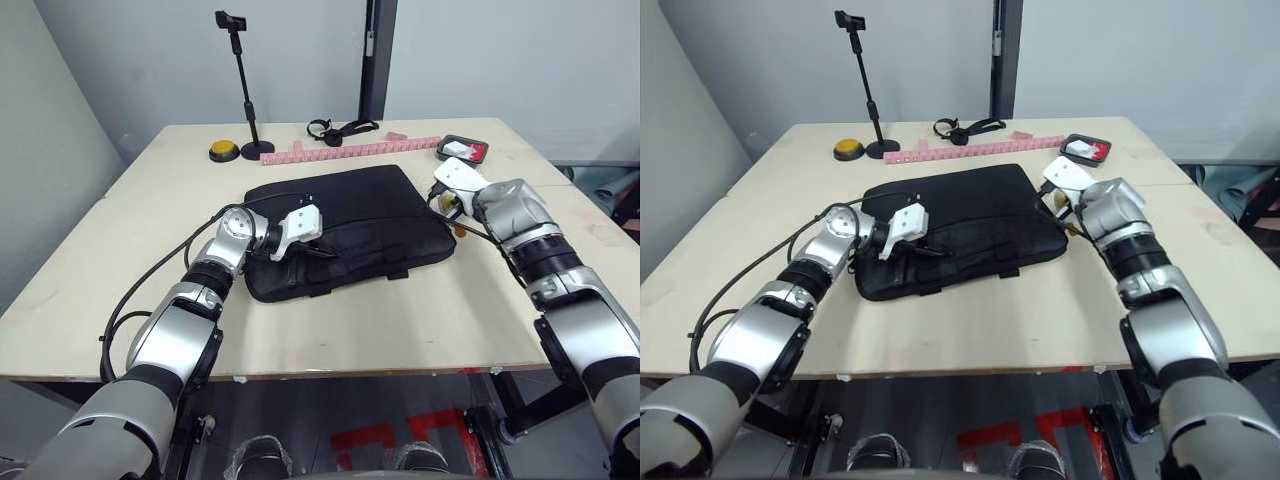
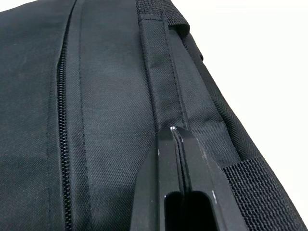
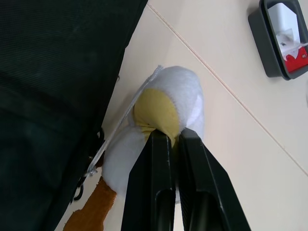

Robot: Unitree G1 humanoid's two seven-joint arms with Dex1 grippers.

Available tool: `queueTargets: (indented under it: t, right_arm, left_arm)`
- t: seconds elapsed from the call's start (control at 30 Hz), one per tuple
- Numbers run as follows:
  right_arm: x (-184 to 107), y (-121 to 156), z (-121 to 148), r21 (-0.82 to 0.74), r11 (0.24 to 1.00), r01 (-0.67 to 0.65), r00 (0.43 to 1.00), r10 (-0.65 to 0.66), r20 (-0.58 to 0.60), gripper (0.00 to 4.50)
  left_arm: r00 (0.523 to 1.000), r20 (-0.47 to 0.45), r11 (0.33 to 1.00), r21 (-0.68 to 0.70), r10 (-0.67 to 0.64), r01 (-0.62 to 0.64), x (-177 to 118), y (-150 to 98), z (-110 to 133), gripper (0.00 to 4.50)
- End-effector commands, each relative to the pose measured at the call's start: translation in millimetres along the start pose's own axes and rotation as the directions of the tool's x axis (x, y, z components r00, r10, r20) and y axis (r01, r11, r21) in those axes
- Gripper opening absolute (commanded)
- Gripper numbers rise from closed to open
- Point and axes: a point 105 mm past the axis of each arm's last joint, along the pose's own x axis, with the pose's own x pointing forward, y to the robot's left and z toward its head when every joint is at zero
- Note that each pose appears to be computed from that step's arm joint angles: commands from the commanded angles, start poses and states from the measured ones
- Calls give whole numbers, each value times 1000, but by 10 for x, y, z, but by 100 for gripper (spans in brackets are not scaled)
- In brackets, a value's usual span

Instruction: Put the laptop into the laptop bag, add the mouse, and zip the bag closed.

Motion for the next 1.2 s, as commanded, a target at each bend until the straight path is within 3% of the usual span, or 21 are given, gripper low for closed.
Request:
queueTargets:
  t: [0.03, 0.33, 0.47, 0.57, 0.8, 0.83, 1.03, 1.2]
  right_arm:
    - [-65, -189, 256, -53, 994, 94, 993, -90, 69, 6]
    - [-33, -181, 363, -46, 993, 108, 990, -103, 97, 6]
    - [-27, -156, 249, -26, 997, 66, 996, -64, 68, 6]
    - [-28, -113, 118, -26, 999, 33, 999, -32, 38, 6]
    - [-169, -101, -272, -39, 998, -52, 998, 51, -28, 6]
    - [-186, -101, -293, -41, 997, -60, 998, 59, -29, 70]
    - [-229, -36, -300, 31, 991, -128, 992, 128, 13, 263]
    - [-350, -187, -287, 82, 988, -132, 990, 127, 53, 441]
  left_arm:
    - [985, -123, 988, -116, -117, 103, 32, -316, -426, 0]
    - [979, -128, 981, -136, -156, 139, 20, -449, -500, 0]
    - [983, -117, 983, -138, -140, 123, 26, -418, -467, 0]
    - [993, -68, 984, -157, -100, 88, 22, -321, -361, 0]
    - [991, 132, 979, -196, -26, 52, -117, -64, 137, 0]
    - [989, 148, 979, -195, -28, 57, -146, -57, 190, 0]
    - [976, 214, 982, -171, -46, 83, -303, -69, 454, 0]
    - [973, 232, 985, -163, -11, 50, -525, -41, 615, 0]
